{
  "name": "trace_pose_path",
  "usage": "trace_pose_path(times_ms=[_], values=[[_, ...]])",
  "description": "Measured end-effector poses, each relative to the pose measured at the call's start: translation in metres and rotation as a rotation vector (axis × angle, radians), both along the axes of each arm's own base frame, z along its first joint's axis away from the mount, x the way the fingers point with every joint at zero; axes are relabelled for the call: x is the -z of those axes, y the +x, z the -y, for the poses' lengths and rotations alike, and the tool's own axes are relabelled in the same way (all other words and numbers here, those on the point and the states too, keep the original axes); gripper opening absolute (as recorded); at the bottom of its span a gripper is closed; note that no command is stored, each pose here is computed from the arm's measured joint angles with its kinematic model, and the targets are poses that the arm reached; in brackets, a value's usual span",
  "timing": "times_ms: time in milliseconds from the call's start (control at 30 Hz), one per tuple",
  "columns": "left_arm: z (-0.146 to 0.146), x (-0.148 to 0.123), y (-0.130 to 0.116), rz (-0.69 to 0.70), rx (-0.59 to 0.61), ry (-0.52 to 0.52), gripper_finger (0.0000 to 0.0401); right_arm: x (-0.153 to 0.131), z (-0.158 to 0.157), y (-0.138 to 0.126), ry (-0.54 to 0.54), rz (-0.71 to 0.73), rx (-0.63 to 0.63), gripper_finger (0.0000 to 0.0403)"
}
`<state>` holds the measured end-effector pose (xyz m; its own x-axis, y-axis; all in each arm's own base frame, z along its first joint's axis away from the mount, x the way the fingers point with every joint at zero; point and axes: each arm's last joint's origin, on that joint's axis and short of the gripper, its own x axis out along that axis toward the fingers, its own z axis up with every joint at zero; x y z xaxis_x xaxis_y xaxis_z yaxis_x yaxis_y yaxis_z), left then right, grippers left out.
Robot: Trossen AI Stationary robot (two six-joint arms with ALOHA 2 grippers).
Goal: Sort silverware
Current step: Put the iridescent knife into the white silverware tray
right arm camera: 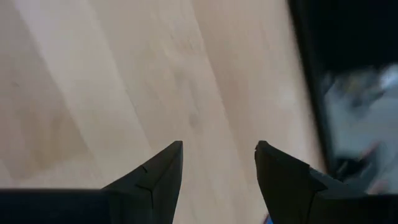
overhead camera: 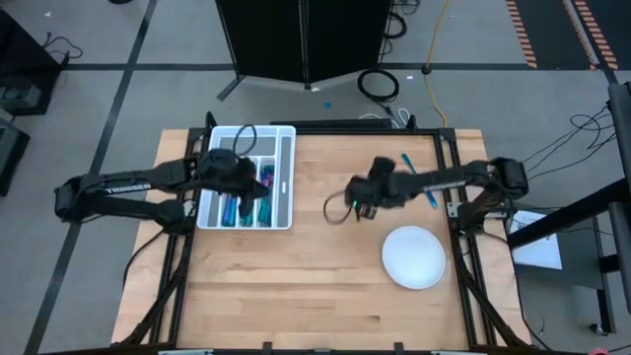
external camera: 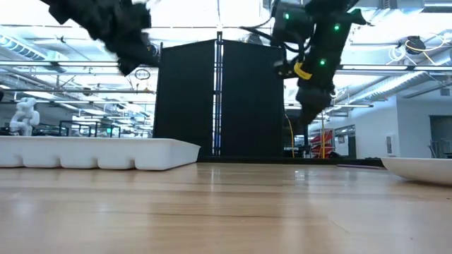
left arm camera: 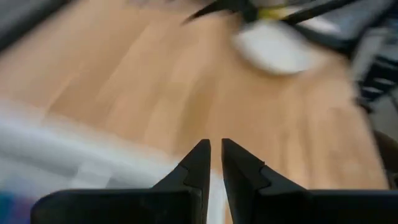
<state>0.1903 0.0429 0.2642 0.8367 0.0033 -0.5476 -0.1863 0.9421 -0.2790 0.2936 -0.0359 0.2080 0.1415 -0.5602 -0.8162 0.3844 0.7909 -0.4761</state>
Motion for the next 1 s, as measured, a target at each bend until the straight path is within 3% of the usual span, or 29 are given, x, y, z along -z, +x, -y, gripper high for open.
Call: trace_pose_path(times_ms=[167,333,467,733,1000], values=[[0.035,0.002,0.016,0.299,0.233,0.192,0.0041,-0.011,0.048,-0.032,0.216,-0.006,0.266,0.0185],[0.05,0.015,0.012,0.495,0.318,0.296,0.0041,-0.01,0.089,-0.057,0.328,-0.033,0.468,0.0185],[0.053,0.016,0.004,0.637,0.395,0.378,0.0041,-0.008,0.117,-0.076,0.343,-0.048,0.593,0.0185],[0.054,0.015,-0.004,0.616,0.427,0.348,0.0041,-0.005,0.151,-0.095,0.388,0.027,0.653,0.0185],[0.054,0.013,-0.006,0.62,0.428,0.347,0.0041,0.022,0.164,-0.126,0.506,0.021,0.675,0.0185]])
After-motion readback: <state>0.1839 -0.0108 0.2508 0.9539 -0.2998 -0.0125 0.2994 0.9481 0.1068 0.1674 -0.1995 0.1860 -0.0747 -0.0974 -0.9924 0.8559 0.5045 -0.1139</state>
